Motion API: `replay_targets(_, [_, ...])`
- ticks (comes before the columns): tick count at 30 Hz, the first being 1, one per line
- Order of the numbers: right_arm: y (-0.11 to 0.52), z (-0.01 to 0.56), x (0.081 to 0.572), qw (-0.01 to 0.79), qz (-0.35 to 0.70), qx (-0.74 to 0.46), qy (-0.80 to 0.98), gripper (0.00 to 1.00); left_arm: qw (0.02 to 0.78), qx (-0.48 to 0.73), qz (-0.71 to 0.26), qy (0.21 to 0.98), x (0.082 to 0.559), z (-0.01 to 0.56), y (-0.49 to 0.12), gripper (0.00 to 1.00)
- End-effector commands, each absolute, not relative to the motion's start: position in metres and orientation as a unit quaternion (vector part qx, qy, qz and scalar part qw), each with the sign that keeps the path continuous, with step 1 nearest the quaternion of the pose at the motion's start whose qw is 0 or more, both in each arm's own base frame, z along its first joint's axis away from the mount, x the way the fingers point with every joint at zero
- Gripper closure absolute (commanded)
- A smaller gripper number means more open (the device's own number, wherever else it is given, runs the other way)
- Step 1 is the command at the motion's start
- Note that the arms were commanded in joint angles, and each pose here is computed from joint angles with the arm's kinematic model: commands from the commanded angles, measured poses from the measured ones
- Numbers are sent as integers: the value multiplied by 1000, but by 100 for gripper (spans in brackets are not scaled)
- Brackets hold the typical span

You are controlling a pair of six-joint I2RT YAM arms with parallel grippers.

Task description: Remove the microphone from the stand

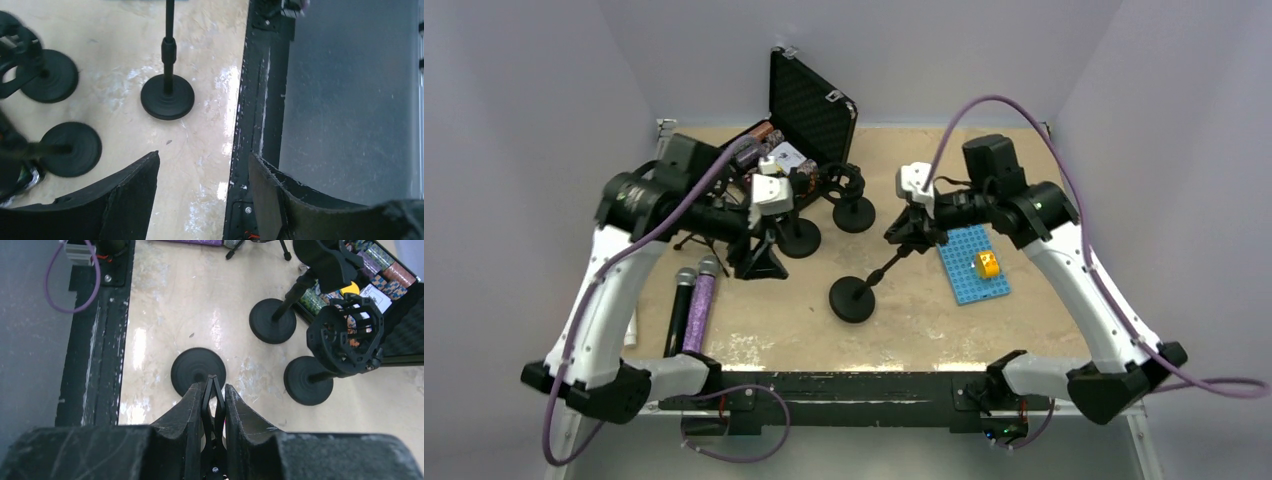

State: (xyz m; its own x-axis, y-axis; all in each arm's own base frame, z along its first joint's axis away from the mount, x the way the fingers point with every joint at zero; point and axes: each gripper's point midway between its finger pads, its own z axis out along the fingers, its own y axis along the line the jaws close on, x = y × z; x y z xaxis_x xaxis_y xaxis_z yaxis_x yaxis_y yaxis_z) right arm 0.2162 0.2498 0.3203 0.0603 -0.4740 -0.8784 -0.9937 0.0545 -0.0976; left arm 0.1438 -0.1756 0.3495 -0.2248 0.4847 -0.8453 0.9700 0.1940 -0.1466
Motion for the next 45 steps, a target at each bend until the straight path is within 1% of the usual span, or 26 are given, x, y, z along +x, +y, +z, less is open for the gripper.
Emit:
replay_targets(1, [231,308,193,436,325,-657,522,100,309,603,-342,651,157,327,-208,31])
replay_targets(3, [227,299,186,435,330,-658,518,100,323,617,-351,625,162,322,-228,31])
replay_targets(5, [224,293,182,439,329,-658,516,100,354,625,-354,599,171,314,-248,31])
replay_targets(9, [213,276,175,459,297,-677,493,100,392,620,-371,570,194,272,-280,30])
replay_targets(10, [210,272,173,466,287,-681,486,100,392,620,-381,562,197,263,-289,30])
replay_targets(14, [204,264,168,484,262,-690,471,100,351,634,-418,548,206,231,-324,30])
replay_targets(19, [196,252,160,462,249,-709,470,100,362,624,-435,539,222,211,-360,28])
replay_targets(23, [192,248,160,460,242,-707,480,100,328,648,-454,516,214,198,-375,27])
replay_targets(26, [192,247,160,458,244,-704,485,100,282,672,-466,501,199,186,-373,30])
replay_targets(27, [192,246,159,457,245,-704,486,100,278,680,-467,493,197,186,-373,31])
replay_targets(28, [192,245,160,456,244,-704,487,100,263,683,-469,494,192,180,-372,32])
replay_targets(33, [189,239,162,453,236,-705,492,100,245,686,-469,499,186,166,-370,40])
replay_targets(40, [188,235,162,450,234,-704,496,100,251,692,-448,508,192,153,-369,56])
replay_targets(41, [188,235,162,449,235,-704,498,100,256,690,-445,510,194,153,-370,60])
replay_targets(44, [188,231,167,449,234,-690,517,100,276,678,-423,534,205,147,-375,79])
replay_targets(45, [187,230,171,450,234,-676,534,100,288,676,-411,540,209,145,-376,83])
